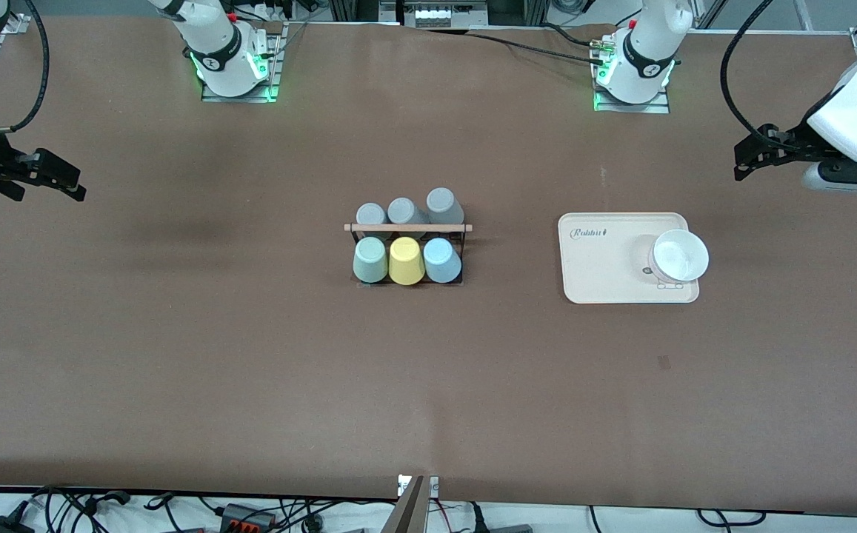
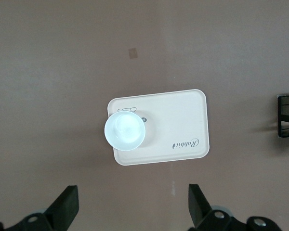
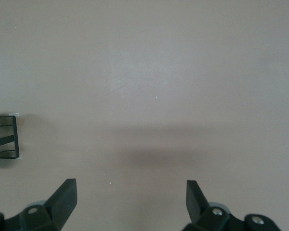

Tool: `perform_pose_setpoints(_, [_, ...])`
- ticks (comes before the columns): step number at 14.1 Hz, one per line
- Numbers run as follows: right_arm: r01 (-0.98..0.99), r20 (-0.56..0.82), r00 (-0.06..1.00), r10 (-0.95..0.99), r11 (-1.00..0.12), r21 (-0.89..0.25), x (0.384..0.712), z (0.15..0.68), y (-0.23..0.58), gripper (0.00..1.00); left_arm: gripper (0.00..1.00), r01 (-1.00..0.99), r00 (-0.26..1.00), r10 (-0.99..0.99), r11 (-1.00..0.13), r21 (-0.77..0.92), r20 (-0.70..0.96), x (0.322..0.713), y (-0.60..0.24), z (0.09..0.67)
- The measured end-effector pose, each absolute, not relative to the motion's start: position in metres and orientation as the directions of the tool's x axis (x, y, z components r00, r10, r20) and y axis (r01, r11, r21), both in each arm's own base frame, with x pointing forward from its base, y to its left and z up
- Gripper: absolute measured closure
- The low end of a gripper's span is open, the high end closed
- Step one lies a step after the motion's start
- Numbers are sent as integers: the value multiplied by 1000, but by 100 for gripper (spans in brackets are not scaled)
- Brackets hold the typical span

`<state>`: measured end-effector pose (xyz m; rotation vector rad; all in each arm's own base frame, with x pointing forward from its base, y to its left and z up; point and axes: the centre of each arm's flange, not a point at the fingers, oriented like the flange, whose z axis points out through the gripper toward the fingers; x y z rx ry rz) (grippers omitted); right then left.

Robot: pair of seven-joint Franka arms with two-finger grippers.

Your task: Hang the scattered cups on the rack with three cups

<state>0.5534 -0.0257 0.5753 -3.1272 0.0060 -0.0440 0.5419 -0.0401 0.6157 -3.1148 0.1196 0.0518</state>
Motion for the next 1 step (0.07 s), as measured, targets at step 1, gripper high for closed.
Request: perform_pose_setpoints(1, [-4,27,1000,-4,-1000,-14,553,575,-26,0,0,-77,997,-76,-997,-23,-34,542,-40,616])
